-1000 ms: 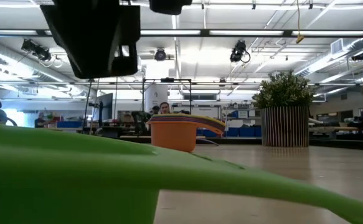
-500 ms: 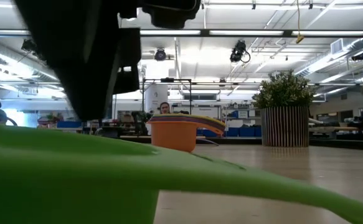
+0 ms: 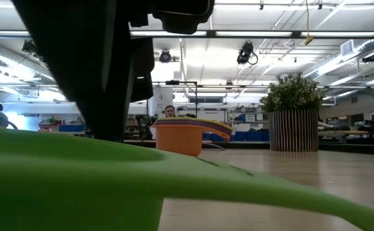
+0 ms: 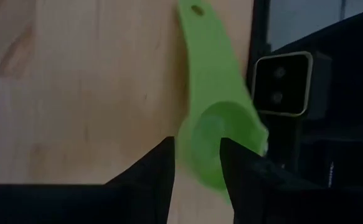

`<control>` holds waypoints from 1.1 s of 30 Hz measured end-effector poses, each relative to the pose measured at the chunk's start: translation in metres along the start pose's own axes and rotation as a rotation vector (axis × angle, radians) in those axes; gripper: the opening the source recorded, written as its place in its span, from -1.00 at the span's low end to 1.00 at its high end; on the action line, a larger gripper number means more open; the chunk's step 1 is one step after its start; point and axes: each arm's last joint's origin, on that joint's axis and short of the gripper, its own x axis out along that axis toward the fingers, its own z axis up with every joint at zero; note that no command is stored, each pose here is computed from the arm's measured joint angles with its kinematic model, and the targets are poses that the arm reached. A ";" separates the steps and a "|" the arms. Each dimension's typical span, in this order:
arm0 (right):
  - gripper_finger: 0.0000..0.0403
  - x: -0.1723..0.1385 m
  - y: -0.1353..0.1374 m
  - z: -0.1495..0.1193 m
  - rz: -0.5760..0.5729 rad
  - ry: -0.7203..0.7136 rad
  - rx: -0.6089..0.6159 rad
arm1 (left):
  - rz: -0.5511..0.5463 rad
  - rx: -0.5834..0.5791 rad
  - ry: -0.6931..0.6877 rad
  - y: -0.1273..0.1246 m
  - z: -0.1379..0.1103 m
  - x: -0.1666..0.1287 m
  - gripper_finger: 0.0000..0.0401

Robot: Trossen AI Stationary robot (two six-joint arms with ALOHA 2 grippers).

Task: Nest measuring cups in basket
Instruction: Stack the green measuring cup into the yellow measuring cup

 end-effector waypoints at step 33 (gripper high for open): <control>-0.49 -0.001 -0.006 -0.001 -0.140 0.046 0.002 | 0.116 -0.044 0.186 0.036 -0.002 -0.002 -0.93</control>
